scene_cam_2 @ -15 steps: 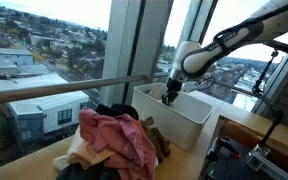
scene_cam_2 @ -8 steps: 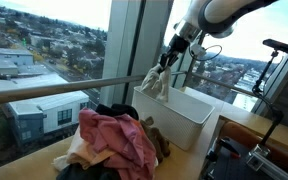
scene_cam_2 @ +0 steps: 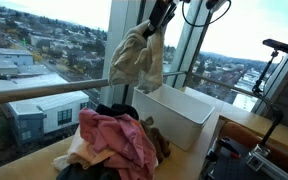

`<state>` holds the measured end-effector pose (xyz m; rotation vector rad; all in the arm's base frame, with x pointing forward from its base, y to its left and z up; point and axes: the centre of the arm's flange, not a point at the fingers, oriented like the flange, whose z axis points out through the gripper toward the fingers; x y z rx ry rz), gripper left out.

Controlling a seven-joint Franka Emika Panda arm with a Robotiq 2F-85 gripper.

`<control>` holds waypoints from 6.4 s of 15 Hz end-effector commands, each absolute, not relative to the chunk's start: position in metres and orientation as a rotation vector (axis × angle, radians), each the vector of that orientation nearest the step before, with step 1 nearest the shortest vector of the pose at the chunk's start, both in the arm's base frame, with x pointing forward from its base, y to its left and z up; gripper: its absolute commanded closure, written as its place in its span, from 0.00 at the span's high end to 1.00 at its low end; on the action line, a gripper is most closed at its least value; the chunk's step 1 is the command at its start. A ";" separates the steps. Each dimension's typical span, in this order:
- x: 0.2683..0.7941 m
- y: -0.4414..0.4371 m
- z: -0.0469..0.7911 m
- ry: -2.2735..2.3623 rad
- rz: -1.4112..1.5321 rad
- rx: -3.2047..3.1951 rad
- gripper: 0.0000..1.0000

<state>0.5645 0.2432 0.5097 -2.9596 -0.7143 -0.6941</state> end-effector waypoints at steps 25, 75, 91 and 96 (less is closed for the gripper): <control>0.589 0.207 0.418 -0.562 -0.248 -3.077 1.00; 0.496 0.351 0.088 -0.937 -0.492 -2.907 0.53; 0.410 0.369 0.326 -0.947 -0.795 -2.922 0.00; 0.384 0.334 0.406 -0.800 -0.944 -2.985 0.00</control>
